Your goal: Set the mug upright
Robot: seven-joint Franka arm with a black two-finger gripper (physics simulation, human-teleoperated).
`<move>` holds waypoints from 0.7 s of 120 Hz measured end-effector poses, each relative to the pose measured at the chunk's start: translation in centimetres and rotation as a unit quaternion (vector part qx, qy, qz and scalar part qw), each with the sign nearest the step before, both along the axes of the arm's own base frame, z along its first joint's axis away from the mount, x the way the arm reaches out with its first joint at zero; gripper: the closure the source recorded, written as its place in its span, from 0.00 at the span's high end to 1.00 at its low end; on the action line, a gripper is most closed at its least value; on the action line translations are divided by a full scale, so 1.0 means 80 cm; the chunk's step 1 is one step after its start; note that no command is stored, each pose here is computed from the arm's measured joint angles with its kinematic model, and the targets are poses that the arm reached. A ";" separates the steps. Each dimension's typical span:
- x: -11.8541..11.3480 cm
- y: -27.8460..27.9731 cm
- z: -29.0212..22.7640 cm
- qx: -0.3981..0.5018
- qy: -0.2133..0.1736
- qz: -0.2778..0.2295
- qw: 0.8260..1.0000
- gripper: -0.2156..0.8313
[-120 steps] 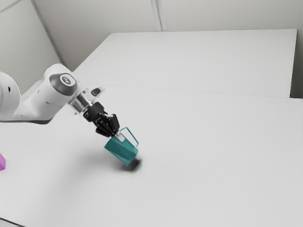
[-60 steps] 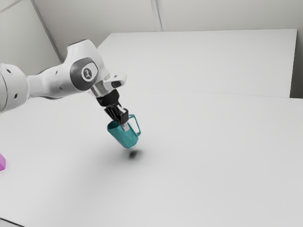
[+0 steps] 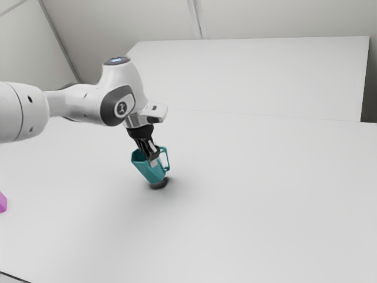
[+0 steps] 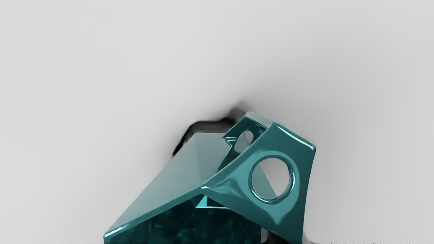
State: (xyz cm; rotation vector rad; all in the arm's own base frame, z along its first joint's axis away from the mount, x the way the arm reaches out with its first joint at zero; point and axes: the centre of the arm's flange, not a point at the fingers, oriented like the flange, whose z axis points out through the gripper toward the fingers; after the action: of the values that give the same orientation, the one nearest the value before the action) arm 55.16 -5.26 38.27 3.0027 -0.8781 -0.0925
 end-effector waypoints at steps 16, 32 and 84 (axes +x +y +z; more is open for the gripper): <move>-0.004 0.007 -0.010 0.025 0.003 -0.016 1.000 0.04; -0.007 0.001 -0.016 0.043 0.004 -0.035 0.998 0.04; -0.007 0.002 -0.037 0.058 0.016 -0.043 0.997 0.32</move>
State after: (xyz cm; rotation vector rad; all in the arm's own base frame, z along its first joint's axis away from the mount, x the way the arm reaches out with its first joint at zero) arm 54.59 -5.06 35.29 3.0590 -1.0345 -0.2004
